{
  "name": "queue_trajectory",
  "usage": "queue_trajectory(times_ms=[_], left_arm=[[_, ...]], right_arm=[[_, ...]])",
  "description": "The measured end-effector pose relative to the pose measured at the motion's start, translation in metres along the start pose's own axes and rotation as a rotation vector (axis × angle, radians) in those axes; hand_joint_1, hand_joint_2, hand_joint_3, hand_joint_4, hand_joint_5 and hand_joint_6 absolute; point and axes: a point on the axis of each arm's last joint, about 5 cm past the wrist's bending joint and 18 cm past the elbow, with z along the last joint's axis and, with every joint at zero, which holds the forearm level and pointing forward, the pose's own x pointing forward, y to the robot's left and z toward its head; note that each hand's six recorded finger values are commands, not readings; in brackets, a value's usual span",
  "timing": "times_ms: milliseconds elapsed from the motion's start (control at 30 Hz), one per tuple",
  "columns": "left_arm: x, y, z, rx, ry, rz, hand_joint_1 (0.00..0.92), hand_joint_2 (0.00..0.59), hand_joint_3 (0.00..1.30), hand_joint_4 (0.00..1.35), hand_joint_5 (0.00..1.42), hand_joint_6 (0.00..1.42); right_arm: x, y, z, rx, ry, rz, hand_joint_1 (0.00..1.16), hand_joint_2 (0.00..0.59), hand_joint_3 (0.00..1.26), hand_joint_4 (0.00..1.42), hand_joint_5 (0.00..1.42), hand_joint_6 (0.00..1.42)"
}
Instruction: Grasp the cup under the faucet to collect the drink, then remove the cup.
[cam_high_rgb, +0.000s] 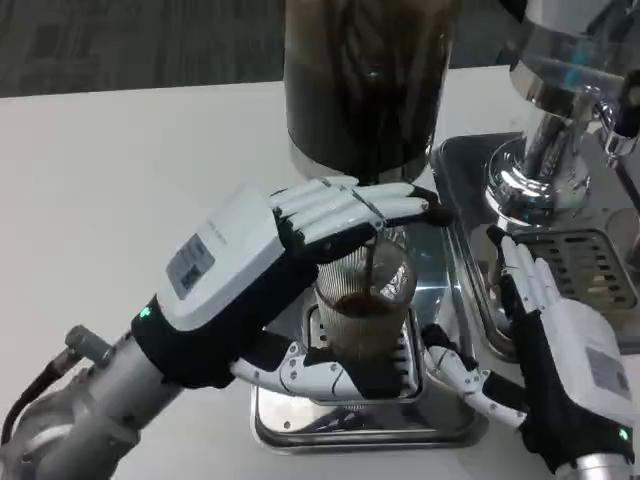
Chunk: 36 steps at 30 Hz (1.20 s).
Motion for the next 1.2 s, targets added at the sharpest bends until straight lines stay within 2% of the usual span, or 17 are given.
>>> queue_trajectory(times_ms=[133,267,467,533,667,800,1000,1200], left_arm=[[0.0,0.0,-0.0003,0.01,-0.007,-0.011,0.0,0.141,0.29,0.19,0.32,0.28],[0.0,0.0,-0.0002,0.016,-0.009,-0.014,0.0,0.141,0.29,0.19,0.32,0.28],[0.0,0.0,-0.0002,0.025,-0.011,-0.017,0.0,0.142,0.29,0.19,0.31,0.28],[0.0,-0.001,-0.0001,0.024,-0.012,-0.016,0.0,0.14,0.29,0.19,0.31,0.28],[0.0,-0.001,-0.0001,0.024,-0.013,-0.016,0.0,0.142,0.29,0.19,0.31,0.27],[0.0,-0.001,0.0,0.023,-0.012,-0.017,0.0,0.144,0.29,0.19,0.31,0.27],[-0.001,0.0,0.0,0.025,-0.011,-0.022,0.0,0.146,0.29,0.19,0.31,0.26],[-0.002,0.001,0.0002,0.022,-0.009,-0.023,0.0,0.147,0.29,0.19,0.31,0.26]], right_arm=[[0.003,-0.0018,0.0008,0.055,-0.02,0.027,0.45,0.264,0.0,0.0,0.0,0.2],[0.004,-0.003,-0.0033,0.122,-0.02,0.086,0.47,0.236,0.0,0.0,0.0,0.2],[0.012,-0.0053,-0.0037,0.2,-0.071,0.153,0.51,0.216,0.0,0.0,0.0,0.17],[0.014,-0.0053,-0.0032,0.216,-0.077,0.172,0.51,0.206,0.0,0.0,0.0,0.16],[0.016,-0.0049,-0.0029,0.235,-0.075,0.185,0.51,0.202,0.0,0.0,0.0,0.12],[0.021,-0.0025,-0.0035,0.249,-0.06,0.216,0.51,0.208,0.0,0.0,0.0,0.09],[0.028,-0.0032,-0.0007,0.247,-0.075,0.229,0.51,0.201,0.0,0.0,0.0,0.07],[0.032,-0.0009,-0.0004,0.247,-0.075,0.252,0.52,0.196,0.0,0.0,0.0,0.05]])
